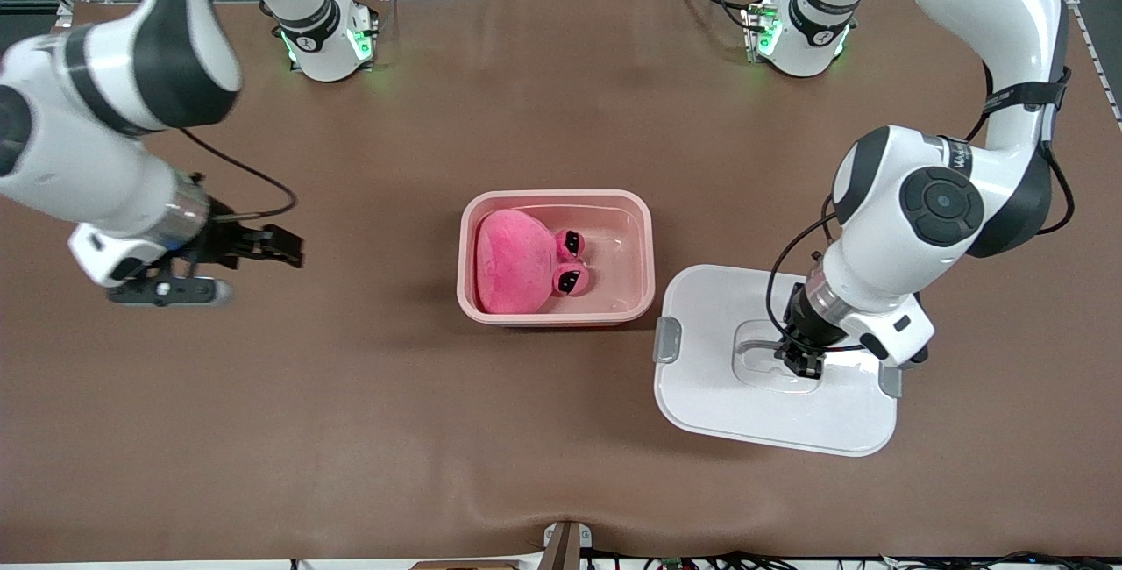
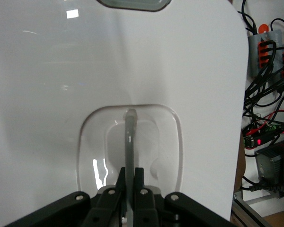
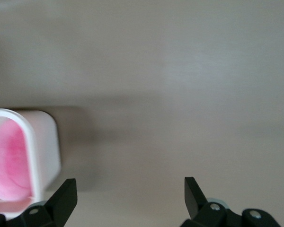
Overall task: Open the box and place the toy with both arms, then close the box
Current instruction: 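Carry the lid over the tray with the left gripper while the right gripper retracts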
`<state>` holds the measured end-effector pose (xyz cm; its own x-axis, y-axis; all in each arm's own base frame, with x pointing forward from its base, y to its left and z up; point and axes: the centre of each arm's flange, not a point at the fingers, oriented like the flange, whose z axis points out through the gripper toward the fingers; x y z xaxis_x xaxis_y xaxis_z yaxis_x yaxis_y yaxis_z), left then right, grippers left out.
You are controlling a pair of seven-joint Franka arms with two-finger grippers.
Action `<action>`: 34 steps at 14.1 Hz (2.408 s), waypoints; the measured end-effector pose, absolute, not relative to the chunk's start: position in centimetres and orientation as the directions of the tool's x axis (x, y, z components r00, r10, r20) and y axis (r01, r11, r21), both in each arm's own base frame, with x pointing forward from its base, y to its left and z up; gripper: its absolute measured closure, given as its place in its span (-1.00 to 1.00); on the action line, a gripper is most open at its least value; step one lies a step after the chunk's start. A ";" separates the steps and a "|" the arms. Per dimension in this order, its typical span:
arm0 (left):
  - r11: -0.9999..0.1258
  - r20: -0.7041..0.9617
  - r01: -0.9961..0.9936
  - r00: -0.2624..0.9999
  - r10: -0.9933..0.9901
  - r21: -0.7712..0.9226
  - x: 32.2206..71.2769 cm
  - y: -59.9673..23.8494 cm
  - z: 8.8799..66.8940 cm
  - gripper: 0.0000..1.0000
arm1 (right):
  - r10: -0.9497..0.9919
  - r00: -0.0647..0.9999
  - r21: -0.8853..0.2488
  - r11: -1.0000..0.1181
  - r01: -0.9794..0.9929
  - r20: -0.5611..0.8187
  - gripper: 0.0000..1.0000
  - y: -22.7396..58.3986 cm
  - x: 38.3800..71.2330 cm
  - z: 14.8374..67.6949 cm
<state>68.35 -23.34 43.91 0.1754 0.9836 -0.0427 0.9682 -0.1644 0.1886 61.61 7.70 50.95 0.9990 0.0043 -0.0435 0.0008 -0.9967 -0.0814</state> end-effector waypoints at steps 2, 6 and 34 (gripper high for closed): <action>-0.144 -0.055 0.972 0.157 0.986 0.185 67.8 -24.9 43.9 0.86 | 0.021 0.999 -0.089 -0.996 0.016 -0.049 -1.00 2.1 60.6 51.5; -0.107 -0.077 0.979 0.122 0.990 0.175 65.6 -30.0 43.8 0.86 | 0.045 0.998 -0.099 -0.994 0.041 -0.043 -1.00 -3.4 57.5 54.6; 0.033 -0.104 0.969 -0.008 0.995 0.244 53.7 -50.5 39.9 0.86 | -0.038 0.998 -0.069 -0.997 -0.042 -0.055 -1.00 -5.1 52.3 65.0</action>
<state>53.68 -50.55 39.87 -0.0079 0.9945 -0.1043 0.9692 0.0333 0.2439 52.28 -5.11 65.02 0.9978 -0.0379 -0.0548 -0.0417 -0.9967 -0.0695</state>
